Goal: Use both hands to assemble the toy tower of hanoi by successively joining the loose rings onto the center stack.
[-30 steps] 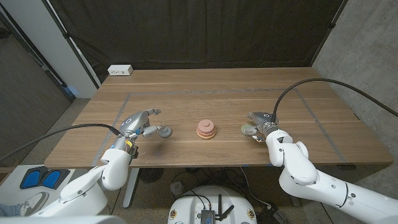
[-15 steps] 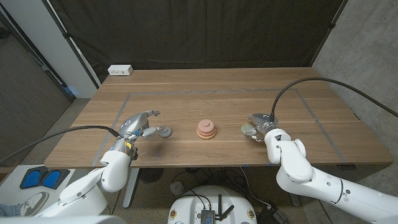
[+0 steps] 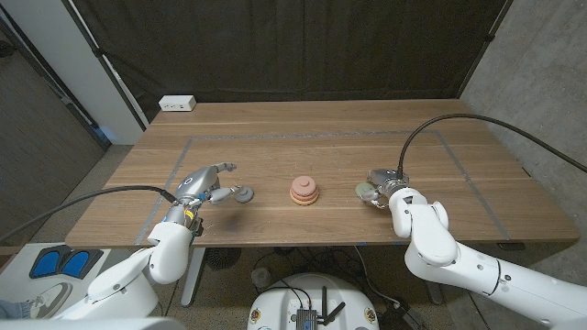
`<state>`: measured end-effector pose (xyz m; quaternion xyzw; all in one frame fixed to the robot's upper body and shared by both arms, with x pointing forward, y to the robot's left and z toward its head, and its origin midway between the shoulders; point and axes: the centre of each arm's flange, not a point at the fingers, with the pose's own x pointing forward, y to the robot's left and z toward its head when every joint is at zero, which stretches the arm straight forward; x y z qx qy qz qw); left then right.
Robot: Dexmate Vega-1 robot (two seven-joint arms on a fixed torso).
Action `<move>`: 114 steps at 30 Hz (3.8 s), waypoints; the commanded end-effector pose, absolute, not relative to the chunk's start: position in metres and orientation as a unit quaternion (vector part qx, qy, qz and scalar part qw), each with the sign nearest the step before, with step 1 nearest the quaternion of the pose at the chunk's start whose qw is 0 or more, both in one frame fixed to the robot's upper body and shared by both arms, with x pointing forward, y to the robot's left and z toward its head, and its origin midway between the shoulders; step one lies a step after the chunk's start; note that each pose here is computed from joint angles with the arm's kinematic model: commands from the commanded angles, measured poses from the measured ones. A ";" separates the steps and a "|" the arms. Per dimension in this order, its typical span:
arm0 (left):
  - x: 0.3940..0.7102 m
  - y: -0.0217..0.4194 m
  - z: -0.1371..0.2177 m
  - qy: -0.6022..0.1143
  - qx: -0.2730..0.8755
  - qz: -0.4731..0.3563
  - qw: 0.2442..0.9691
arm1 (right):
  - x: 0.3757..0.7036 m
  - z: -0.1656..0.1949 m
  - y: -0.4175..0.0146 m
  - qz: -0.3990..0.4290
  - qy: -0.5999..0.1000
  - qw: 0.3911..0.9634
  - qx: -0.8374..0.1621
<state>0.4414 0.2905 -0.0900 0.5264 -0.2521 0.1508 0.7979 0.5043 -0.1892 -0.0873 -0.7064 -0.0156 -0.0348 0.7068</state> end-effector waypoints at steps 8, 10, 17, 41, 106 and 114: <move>0.447 0.292 -0.096 -0.249 0.521 0.142 0.804 | 0.509 -0.084 -0.185 -0.013 0.018 0.701 -0.713; 0.448 0.291 -0.096 -0.250 0.520 0.140 0.804 | 0.510 -0.083 -0.185 -0.011 0.021 0.699 -0.714; 0.449 0.290 -0.098 -0.250 0.519 0.137 0.806 | 0.512 -0.082 -0.183 -0.011 0.022 0.698 -0.716; 0.455 0.291 -0.102 -0.244 0.519 0.126 0.809 | 0.517 -0.098 -0.178 -0.001 0.041 0.692 -0.721; 0.445 0.293 -0.102 -0.242 0.515 0.134 0.811 | 0.503 -0.078 -0.179 -0.056 -0.077 0.703 -0.705; 0.446 0.291 -0.103 -0.239 0.514 0.129 0.814 | 0.499 -0.068 -0.180 -0.049 -0.063 0.703 -0.706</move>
